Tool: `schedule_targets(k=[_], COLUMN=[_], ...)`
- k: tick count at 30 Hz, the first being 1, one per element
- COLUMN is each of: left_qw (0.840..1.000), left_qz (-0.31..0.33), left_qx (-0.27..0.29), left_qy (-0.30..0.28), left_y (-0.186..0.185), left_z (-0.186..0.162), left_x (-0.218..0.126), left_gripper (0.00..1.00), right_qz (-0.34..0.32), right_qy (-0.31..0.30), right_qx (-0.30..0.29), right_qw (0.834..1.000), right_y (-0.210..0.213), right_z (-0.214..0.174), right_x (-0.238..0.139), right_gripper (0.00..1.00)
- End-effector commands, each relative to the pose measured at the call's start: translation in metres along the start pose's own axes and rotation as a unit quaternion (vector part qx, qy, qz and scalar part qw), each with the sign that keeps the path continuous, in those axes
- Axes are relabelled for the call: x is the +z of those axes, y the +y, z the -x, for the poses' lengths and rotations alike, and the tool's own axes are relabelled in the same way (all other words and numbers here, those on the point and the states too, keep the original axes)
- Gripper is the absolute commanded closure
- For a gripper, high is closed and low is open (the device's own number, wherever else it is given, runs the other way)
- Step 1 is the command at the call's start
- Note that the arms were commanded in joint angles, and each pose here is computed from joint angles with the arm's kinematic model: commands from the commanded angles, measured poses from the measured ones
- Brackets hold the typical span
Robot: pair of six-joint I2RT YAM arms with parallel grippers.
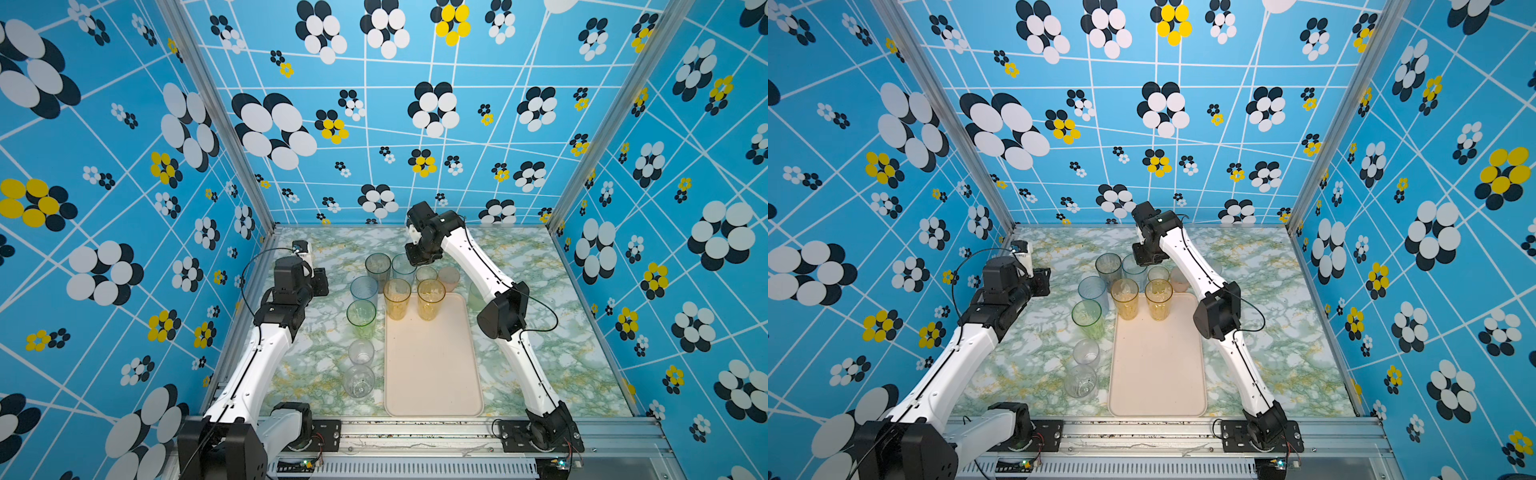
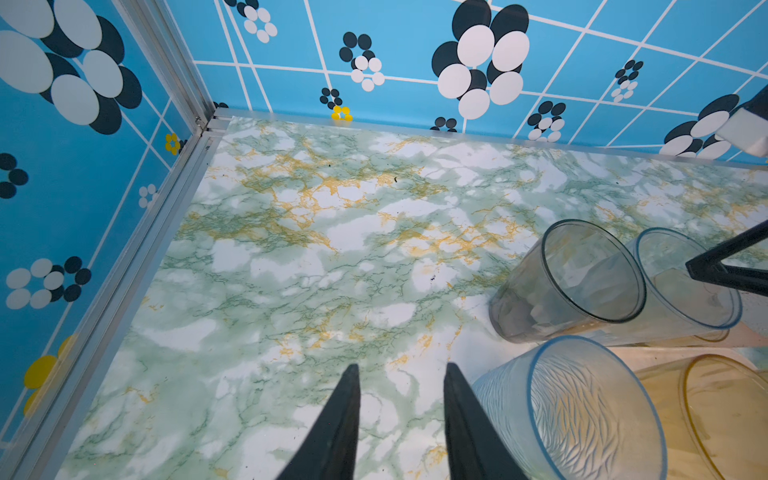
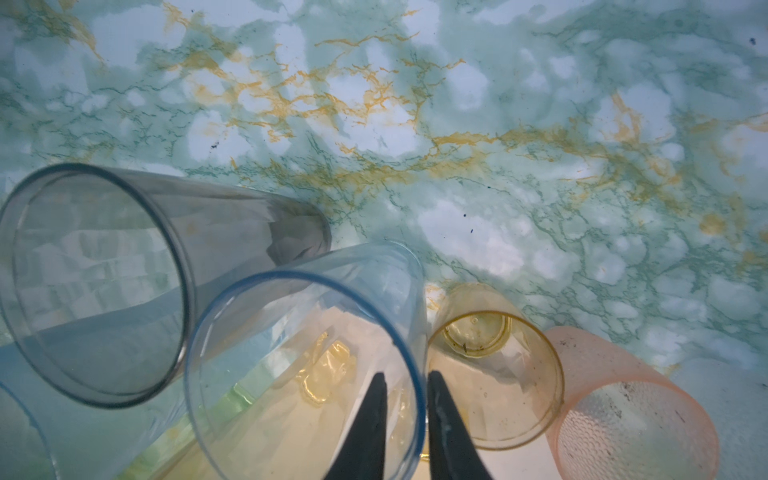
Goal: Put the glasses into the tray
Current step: 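Lower the right gripper onto the blue-rimmed glass rim and close it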
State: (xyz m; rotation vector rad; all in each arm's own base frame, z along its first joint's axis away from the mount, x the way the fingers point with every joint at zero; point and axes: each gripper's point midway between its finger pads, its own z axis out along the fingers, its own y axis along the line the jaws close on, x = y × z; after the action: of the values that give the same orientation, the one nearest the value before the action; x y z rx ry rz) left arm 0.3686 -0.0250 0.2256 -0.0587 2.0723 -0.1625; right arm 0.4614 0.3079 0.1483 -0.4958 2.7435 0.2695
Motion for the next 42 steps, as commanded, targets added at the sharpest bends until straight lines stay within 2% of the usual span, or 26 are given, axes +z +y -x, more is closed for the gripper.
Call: schedule_targets(k=[1, 24, 42], left_qw=[1.0, 1.0, 1.0], left_qz=[-0.003, -0.007, -0.006], left_qx=[-0.002, -0.002, 0.0], left_qy=[-0.003, 0.008, 0.022], left_y=[0.002, 0.0, 0.001], left_z=[0.001, -0.002, -0.007], left_x=[0.002, 0.004, 0.008], left_gripper=[0.65, 0.65, 0.66], right_qz=[0.012, -0.022, -0.046], right_qy=[-0.003, -0.016, -0.076], right_qx=[0.004, 0.006, 0.006], right_qw=[1.0, 1.0, 0.996], right_y=[0.01, 0.003, -0.005], right_z=[0.001, 0.005, 0.02], right_x=[0.0, -0.003, -0.056], right_gripper=[0.81, 0.97, 0.98])
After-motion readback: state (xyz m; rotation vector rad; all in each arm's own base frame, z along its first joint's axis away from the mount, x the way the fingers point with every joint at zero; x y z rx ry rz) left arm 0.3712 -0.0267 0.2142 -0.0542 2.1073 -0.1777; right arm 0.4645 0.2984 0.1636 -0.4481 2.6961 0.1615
